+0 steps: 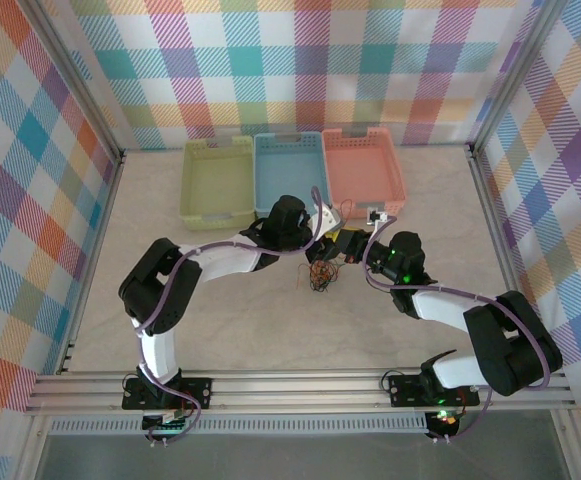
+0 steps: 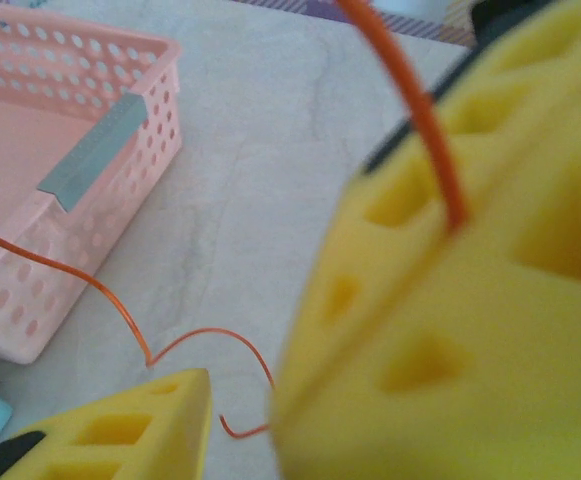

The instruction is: Untangle the cables

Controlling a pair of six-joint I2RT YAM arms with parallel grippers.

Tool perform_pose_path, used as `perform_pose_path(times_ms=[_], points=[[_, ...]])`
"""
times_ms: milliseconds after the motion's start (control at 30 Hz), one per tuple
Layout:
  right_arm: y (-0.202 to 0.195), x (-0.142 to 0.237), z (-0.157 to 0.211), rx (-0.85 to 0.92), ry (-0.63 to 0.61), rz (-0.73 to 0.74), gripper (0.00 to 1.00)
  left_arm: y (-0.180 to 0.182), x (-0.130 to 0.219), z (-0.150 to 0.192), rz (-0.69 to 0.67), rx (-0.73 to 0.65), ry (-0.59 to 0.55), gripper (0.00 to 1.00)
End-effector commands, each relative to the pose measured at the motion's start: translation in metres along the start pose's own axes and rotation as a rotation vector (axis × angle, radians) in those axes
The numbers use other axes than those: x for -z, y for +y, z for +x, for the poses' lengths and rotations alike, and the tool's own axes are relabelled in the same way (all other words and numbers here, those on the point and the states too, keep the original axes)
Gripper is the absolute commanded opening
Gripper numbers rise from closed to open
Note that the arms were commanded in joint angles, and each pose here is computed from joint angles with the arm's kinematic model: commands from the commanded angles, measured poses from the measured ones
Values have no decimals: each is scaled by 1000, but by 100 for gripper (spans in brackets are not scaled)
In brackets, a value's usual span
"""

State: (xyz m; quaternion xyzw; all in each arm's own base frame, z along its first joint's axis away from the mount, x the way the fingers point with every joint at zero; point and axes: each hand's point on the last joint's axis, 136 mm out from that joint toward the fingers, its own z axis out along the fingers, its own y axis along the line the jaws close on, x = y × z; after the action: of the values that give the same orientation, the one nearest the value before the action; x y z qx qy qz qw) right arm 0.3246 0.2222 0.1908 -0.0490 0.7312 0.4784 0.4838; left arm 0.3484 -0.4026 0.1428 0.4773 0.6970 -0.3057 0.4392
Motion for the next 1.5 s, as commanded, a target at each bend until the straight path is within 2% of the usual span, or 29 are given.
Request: perform_pose_path(times_ms=[0, 133, 500, 667, 733, 933, 1467], points=[[11, 0, -10, 3, -16, -44, 0, 8, -4, -25, -42, -19, -100, 43], [13, -1, -10, -3, -12, -59, 0, 18, -6, -20, -95, -6, -97, 35], [37, 15, -25, -23, -57, -116, 0, 18, -3, -19, -107, 15, -132, 31], [48, 20, -28, -33, -47, -141, 0, 17, -1, -17, -108, 32, -165, 28], [50, 22, -30, -32, -47, -138, 0, 16, 0, -18, -105, 36, -171, 24], [66, 26, -34, -36, -22, -183, 0, 16, 7, -20, -125, 34, -188, 21], [156, 66, -75, 56, -4, -390, 0, 17, 9, -20, -138, 43, -175, 20]])
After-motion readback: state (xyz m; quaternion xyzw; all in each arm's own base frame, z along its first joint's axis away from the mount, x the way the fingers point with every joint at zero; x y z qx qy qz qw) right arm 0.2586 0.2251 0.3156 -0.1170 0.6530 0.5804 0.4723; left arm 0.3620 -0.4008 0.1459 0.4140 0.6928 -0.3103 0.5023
